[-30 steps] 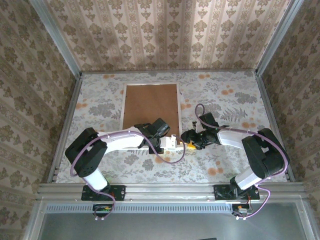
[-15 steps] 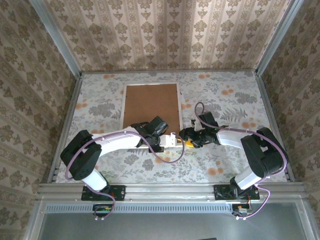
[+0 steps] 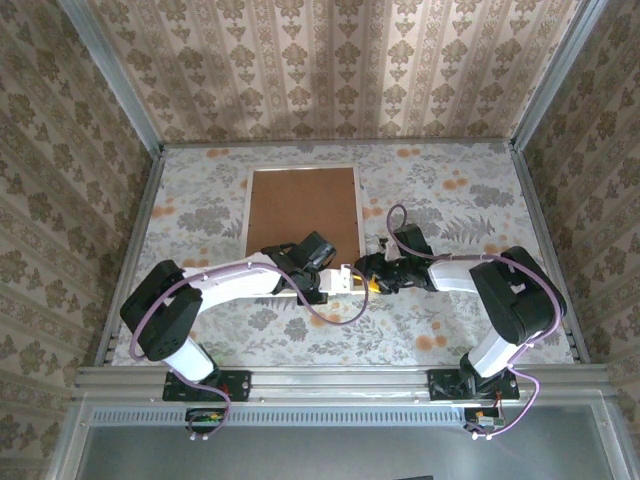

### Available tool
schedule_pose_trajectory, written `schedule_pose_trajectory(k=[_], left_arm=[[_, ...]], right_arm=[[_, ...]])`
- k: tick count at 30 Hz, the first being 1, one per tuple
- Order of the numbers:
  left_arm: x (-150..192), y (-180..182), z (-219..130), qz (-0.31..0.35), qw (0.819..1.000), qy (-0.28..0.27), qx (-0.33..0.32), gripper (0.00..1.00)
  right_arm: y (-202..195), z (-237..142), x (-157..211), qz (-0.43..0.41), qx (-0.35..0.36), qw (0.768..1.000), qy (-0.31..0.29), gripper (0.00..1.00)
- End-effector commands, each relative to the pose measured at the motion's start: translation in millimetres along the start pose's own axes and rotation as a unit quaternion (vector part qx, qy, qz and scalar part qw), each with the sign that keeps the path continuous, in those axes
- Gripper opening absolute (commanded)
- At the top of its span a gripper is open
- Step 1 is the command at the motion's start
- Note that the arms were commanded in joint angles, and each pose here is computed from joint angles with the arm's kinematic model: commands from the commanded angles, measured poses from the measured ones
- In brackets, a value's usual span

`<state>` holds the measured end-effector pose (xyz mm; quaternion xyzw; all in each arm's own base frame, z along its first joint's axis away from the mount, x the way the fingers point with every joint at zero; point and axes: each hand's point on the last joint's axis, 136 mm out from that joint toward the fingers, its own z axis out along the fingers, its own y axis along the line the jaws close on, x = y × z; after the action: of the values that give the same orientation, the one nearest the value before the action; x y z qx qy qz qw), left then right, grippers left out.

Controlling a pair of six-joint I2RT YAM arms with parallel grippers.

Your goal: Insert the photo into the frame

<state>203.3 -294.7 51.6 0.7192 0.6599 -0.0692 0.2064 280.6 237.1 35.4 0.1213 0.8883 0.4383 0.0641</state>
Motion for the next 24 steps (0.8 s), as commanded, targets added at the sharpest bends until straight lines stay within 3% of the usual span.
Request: schedule_pose_trajectory(k=[1, 5, 7, 11, 17, 24], left_arm=[[-23.5, 5.0, -17.9, -0.007, 0.999, -0.053, -0.004, 0.00], [-22.5, 5.0, -16.8, -0.014, 0.999, -0.052, -0.005, 0.00], [-20.6, 5.2, -17.3, -0.018, 0.999, -0.050, -0.010, 0.05], [-16.6, 10.6, -24.3, -0.026, 0.998, -0.047, -0.038, 0.33], [-15.3, 16.2, -39.8, 0.009, 0.990, -0.048, -0.131, 0.67], [-4.5, 32.5, -35.0, 0.045, 0.976, -0.019, -0.211, 0.77]], right_arm=[[11.2, 11.4, -2.8, 0.000, -0.032, 0.999, 0.004, 0.45], [9.3, 7.8, -2.8, -0.003, -0.022, 1.000, 0.001, 0.29], [7.9, 3.6, -0.9, -0.005, -0.015, 1.000, 0.000, 0.23], [11.6, -4.9, 2.4, -0.002, -0.011, 1.000, -0.002, 0.16], [31.9, -21.2, 3.6, 0.021, -0.009, 1.000, 0.000, 0.14], [67.3, -38.7, 1.8, 0.061, -0.032, 0.998, 0.011, 0.13]])
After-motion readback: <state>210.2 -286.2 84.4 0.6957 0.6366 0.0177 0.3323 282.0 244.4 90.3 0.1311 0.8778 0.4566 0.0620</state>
